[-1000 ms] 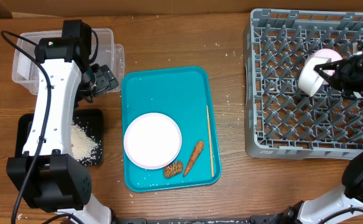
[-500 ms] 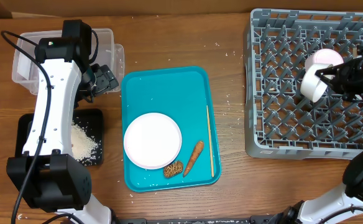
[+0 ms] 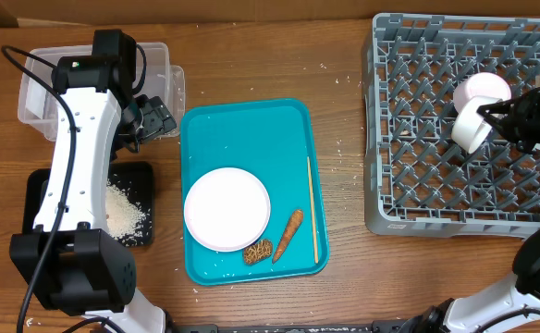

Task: Sort waste into correct bins and load items into the dishwasher
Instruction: 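Carry the green cup to the dish rack and lower it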

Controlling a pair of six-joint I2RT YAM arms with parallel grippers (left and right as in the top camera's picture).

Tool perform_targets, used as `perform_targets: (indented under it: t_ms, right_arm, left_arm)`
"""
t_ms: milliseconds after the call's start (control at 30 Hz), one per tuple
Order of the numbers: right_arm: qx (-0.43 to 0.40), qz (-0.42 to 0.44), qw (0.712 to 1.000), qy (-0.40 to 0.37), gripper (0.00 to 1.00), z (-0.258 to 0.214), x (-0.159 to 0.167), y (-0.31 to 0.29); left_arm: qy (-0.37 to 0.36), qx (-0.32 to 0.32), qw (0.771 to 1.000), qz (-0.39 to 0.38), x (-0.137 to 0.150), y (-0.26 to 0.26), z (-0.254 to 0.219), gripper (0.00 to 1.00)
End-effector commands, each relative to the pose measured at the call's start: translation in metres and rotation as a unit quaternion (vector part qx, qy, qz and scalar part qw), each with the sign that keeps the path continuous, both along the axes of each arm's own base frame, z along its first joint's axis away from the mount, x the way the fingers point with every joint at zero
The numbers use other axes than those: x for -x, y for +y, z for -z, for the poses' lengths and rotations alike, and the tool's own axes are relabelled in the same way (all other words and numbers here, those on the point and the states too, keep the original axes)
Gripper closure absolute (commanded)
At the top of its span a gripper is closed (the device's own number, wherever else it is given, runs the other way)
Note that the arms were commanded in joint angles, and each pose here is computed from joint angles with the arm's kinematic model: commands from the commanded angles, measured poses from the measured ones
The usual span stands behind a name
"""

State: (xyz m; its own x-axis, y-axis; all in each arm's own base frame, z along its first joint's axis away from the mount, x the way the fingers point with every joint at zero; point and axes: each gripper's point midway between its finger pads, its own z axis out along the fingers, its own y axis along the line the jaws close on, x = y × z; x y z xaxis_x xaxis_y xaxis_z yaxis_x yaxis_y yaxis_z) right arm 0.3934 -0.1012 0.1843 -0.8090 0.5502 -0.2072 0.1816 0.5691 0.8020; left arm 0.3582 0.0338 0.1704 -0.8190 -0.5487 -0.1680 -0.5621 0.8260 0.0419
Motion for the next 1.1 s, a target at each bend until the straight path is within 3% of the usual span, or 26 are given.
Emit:
perform_targets:
  t_ms: [0, 133, 267, 533, 733, 900, 1067]
  right_arm:
    - [-0.002, 0.013, 1.000, 0.014, 0.96, 0.005, 0.003, -0.007]
    - [0.003, 0.016, 1.000, 0.010, 0.96, 0.001, 0.002, -0.010]
    - [0.052, 0.073, 0.994, 0.065, 0.96, 0.003, 0.000, -0.034]
    - [0.158, 0.182, 0.953, 0.185, 0.93, 0.022, 0.021, -0.083]
    - [0.162, 0.183, 0.950, 0.196, 0.76, 0.024, 0.026, -0.083]
    - [0.159, 0.181, 0.949, 0.202, 0.45, 0.025, 0.028, -0.081]
    - [0.171, 0.210, 0.933, 0.238, 0.41, 0.028, 0.039, -0.089]
  left_arm:
    - [-0.001, -0.005, 1.000, -0.008, 0.001, 0.001, 0.000, 0.00]
    - [-0.001, -0.005, 1.000, -0.008, 0.001, 0.001, 0.000, 0.00]
    - [-0.001, -0.005, 1.000, -0.008, 0.001, 0.001, 0.000, 0.00]
    - [-0.001, -0.005, 1.000, -0.008, 0.001, 0.001, 0.000, 0.00]
    - [-0.001, -0.005, 1.000, -0.008, 0.001, 0.001, 0.000, 0.00]
    - [-0.001, -0.005, 1.000, -0.008, 0.001, 0.001, 0.000, 0.00]
    - [-0.001, -0.005, 1.000, -0.008, 0.001, 0.001, 0.000, 0.00]
